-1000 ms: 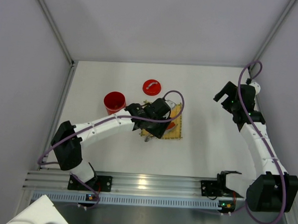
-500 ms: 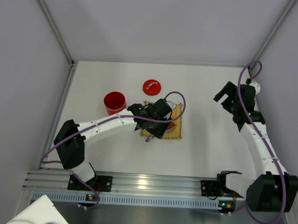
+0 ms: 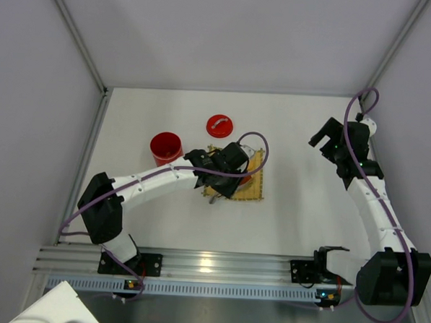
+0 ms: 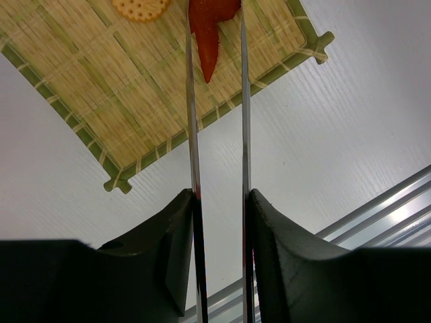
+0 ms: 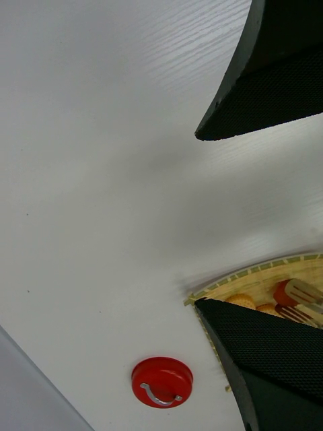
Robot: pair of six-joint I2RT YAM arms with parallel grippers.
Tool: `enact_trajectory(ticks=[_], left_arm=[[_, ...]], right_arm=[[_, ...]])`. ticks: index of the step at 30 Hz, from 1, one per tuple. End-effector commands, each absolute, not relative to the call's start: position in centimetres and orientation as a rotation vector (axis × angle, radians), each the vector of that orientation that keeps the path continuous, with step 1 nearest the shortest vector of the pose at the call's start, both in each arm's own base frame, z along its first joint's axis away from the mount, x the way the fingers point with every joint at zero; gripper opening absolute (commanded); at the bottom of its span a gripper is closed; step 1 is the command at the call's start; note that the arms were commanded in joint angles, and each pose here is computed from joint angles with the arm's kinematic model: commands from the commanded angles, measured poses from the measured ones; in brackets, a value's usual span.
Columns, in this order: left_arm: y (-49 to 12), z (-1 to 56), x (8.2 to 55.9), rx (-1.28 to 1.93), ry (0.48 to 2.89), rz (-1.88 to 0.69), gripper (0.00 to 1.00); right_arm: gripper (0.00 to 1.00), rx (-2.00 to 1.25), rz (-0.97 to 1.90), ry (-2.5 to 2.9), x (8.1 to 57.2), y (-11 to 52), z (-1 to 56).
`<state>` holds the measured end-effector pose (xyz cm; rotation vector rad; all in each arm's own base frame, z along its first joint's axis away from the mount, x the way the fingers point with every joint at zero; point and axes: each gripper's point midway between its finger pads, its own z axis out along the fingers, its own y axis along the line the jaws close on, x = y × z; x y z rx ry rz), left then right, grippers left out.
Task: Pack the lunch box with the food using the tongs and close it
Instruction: Pick up the fake food from the plate.
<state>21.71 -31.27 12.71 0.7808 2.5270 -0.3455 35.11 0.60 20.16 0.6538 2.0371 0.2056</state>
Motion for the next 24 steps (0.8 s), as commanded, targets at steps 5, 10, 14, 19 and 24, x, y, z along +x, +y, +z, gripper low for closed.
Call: enact_trajectory(ticks=[5,10,14,19,24], left_arm=[[-31.1,17.9,22.8,0.727,2.397,-0.373,0.38],[-30.3,19.5,22.8,0.705,2.370,-0.364,0.38],[-29.1,21.1,23.0,0.673,2.342,-0.329,0.39],[-27.2,23.2,23.6,0.612,2.302,-0.249,0.39],[-24.1,25.7,24.3,0.508,2.266,-0.178,0.39]], right_arm=[[0.99,0.626,0.211,1.959,35.7,0.6,22.6],[1.00,0.627,0.211,1.955,35.8,0.5,22.7],[0.99,0.630,0.213,1.958,35.8,0.5,22.7],[0.99,0.630,0.216,1.960,35.9,0.6,22.7],[0.99,0.627,0.221,1.960,36.0,0.7,22.9]])
